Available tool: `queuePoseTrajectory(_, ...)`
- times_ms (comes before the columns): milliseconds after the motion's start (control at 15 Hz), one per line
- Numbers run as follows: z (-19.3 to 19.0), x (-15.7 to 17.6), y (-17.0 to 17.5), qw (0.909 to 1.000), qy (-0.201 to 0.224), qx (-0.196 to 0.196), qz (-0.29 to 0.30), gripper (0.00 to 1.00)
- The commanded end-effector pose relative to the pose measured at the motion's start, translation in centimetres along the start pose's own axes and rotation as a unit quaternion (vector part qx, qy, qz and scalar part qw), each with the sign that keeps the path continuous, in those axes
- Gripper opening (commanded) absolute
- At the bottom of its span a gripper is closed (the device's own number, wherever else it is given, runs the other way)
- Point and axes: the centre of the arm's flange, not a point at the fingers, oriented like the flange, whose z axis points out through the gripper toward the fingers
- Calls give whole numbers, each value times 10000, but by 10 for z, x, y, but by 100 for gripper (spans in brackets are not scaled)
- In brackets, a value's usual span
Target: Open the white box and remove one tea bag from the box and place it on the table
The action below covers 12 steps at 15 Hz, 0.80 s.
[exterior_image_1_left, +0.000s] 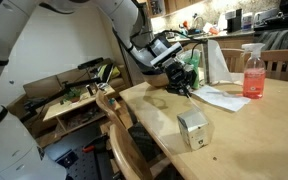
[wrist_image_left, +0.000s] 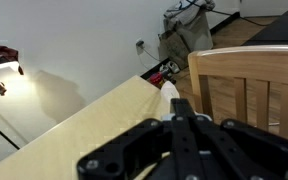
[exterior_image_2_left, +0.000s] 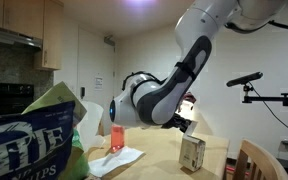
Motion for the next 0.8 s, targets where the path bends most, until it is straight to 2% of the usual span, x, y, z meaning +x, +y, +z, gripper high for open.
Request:
queuePoseTrajectory(0, -7, -1, 18, 9999, 76, -73, 75, 26)
queuePoseTrajectory(133, -10, -8, 19, 9997, 108, -159, 166, 33)
queuePoseTrajectory(467, -18, -28, 20, 9981, 143, -395, 454, 72)
queuePoseTrajectory(667, -44, -46, 11, 9945, 506, -586, 706, 95)
queuePoseTrajectory(733, -56, -53, 4, 9923, 664, -661, 809, 84)
